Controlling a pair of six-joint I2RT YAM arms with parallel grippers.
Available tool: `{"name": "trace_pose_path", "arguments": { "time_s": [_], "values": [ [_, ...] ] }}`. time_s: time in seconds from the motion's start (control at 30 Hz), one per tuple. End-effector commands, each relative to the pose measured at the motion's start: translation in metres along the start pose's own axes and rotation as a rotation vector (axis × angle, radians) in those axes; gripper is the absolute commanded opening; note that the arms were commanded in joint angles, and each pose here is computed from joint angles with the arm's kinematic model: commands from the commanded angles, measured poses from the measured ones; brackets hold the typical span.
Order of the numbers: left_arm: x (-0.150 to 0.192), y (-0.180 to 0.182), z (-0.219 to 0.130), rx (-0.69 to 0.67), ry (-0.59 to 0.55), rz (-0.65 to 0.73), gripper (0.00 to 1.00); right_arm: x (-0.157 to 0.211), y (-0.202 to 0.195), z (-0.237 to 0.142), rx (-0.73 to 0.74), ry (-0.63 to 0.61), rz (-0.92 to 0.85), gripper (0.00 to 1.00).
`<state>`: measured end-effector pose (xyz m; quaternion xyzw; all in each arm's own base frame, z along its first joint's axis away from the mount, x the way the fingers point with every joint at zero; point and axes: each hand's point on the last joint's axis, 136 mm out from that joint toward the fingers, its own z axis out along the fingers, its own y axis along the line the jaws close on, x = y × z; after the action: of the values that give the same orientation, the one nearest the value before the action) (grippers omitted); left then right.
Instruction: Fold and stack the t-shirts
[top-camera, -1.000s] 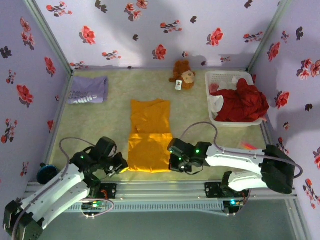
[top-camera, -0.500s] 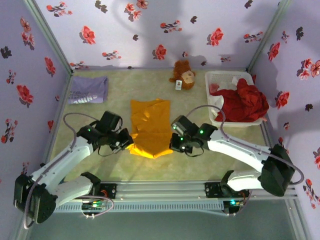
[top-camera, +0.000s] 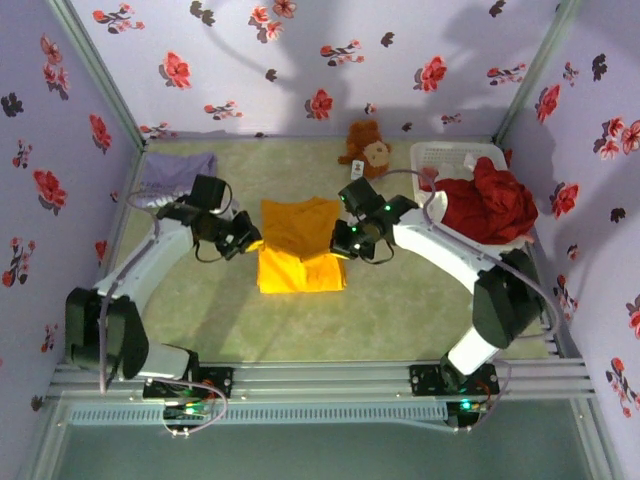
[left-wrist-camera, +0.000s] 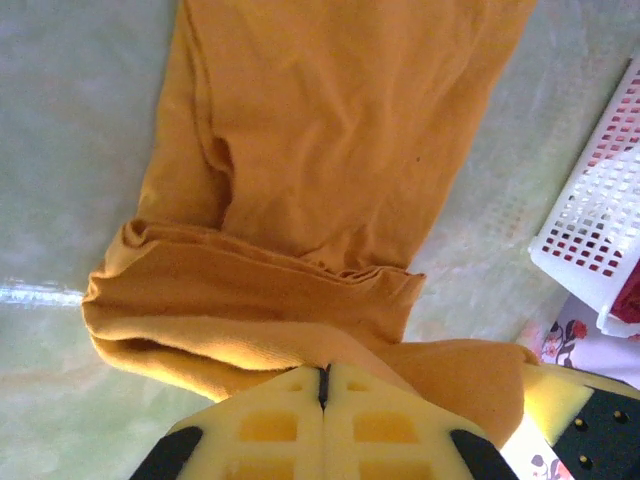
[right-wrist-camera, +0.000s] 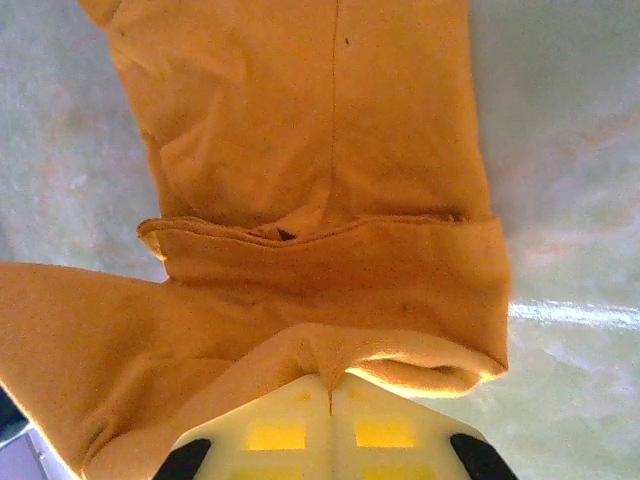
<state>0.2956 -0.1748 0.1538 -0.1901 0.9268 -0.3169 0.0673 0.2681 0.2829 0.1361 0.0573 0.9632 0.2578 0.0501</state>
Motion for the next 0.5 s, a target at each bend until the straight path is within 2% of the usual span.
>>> {"name": "trace_pose_path", "arguments": {
  "time_s": [0.0, 0.47],
  "values": [
    [-0.008, -0.020, -0.008, 0.030, 0.041, 0.091, 0.00, -0.005, 0.006, 0.001, -0.006, 0.046, -0.035, 0.00],
    [-0.056, -0.027, 0.005, 0.061, 0.056, 0.072, 0.00, -0.058, 0.023, 0.013, -0.043, 0.011, -0.016, 0.00]
  ]
}}
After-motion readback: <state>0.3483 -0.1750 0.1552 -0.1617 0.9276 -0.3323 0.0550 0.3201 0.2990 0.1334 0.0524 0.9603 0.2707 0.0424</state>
